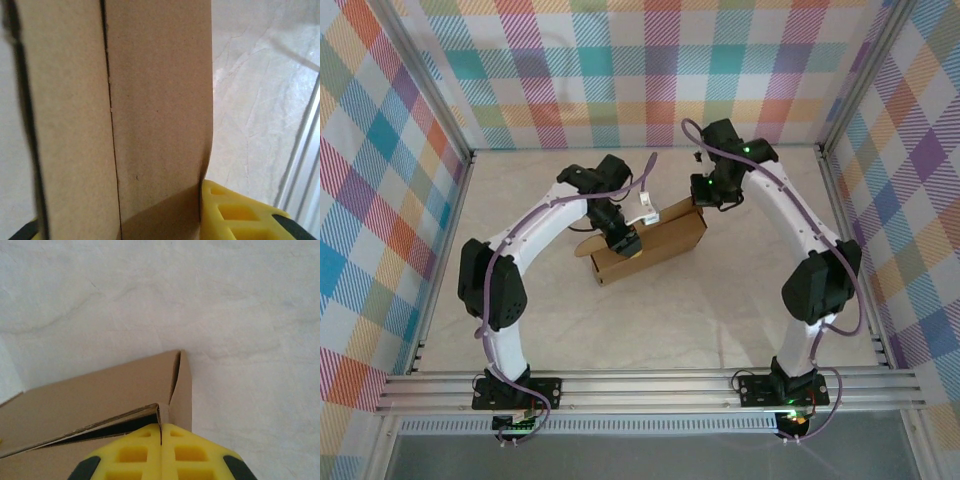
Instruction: Fold the paper box
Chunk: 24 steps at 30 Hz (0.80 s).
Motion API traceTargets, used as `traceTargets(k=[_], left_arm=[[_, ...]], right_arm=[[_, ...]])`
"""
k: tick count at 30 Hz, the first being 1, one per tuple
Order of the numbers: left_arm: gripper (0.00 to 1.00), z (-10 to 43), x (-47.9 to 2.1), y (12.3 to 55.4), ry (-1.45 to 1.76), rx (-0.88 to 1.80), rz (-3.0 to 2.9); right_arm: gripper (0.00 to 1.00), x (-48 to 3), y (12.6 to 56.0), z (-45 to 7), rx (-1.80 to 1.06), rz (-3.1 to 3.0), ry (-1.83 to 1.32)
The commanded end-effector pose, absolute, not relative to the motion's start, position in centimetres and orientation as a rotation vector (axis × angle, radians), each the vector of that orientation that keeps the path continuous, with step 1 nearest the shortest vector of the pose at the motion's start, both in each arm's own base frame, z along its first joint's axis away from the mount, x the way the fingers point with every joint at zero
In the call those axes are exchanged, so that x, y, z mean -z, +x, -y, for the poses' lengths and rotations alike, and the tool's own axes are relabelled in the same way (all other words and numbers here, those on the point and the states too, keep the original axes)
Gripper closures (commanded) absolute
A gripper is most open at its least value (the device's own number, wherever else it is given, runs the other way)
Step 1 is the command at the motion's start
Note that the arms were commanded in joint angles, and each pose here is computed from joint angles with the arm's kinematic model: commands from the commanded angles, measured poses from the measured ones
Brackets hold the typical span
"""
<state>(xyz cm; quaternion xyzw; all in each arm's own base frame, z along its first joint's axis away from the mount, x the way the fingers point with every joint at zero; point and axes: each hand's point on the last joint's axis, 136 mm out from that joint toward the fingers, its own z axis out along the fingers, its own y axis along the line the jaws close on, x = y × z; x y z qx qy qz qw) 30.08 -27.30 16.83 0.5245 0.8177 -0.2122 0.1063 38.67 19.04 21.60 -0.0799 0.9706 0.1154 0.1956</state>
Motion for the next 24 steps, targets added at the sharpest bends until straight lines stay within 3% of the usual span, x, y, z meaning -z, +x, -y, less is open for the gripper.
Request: traceTargets(k=[1,24], left_arm=[[0.72,28.9,-16.2,28.4,1.52,0.858,-2.474],[0.73,27.0,-14.9,29.2,1.487,0.935,-2.538]], right_arm=[[1.0,-22.5,39.8,-20.9,-0.444,-2.585,-0.244],[1.0,-18.7,37.6,-21.4,-0.483,-2.32,-0.626]])
